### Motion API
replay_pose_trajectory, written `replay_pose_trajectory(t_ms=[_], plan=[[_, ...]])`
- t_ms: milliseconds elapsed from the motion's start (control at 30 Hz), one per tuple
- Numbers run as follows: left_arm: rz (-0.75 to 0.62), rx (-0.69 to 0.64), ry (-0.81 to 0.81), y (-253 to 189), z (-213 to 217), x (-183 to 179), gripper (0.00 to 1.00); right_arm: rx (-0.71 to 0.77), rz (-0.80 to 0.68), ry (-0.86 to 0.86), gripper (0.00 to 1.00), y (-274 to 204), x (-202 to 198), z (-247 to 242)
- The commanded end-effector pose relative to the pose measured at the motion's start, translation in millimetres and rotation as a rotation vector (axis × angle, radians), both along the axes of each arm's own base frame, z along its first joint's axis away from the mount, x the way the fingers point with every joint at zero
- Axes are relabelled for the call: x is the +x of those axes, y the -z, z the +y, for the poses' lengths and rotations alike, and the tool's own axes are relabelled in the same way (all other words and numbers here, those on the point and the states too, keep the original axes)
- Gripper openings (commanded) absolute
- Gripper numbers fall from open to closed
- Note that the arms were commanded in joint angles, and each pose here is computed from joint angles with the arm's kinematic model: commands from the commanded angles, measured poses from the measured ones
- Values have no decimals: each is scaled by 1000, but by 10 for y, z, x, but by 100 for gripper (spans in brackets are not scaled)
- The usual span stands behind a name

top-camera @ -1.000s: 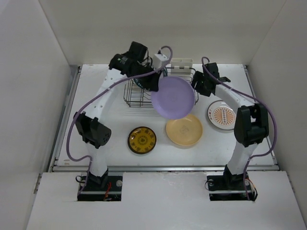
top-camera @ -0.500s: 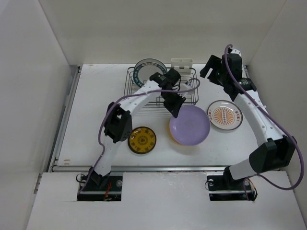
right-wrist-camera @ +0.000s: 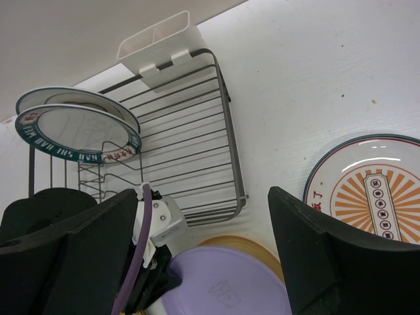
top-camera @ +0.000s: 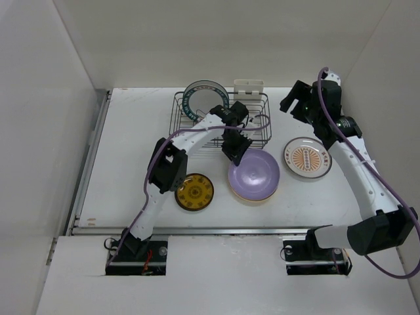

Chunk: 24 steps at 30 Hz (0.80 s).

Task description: Unload the plates from the dish rack

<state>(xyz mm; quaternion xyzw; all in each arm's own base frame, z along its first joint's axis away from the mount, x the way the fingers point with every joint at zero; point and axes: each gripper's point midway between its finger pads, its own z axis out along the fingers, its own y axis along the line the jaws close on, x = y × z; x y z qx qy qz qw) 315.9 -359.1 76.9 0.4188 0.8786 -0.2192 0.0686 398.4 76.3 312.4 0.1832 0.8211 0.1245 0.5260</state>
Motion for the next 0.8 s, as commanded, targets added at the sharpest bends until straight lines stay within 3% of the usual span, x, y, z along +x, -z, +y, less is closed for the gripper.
replay_pose_trajectory(t_ms=[0,67,100,133,233,367,467,533,600,633,767], plan=[[-20,26,1,-270,134,-88,29,-7,-13,-14,86,-63,-55,23],[-20,31,16,-304,156,-103,56,-7,-13,-14,86,-63,-55,23],[-35,30,14,-366,153,-76,62,-7,-13,-14,86,-63,-55,23],[-61,11,24,-466,140,-54,75,-7,-13,-14,86,-63,-55,23],[-118,-34,31,-779,99,-3,98,0,-30,-23,86,-145,-50,41],[-230,-114,40,-1389,121,88,100,6,-15,-42,88,-98,-6,90],[-349,-149,-92,-1750,360,416,100,20,1,-35,88,-25,57,111],[-536,-165,-237,-2109,692,857,100,29,4,-30,88,3,93,123],[-648,-92,-357,-2100,1041,1181,100,29,3,-30,88,22,135,133],[-770,-120,-425,-2347,1211,1433,100,29,3,-30,88,22,136,133],[-1008,27,-438,-2382,1514,1949,100,35,15,-48,88,105,213,187]])
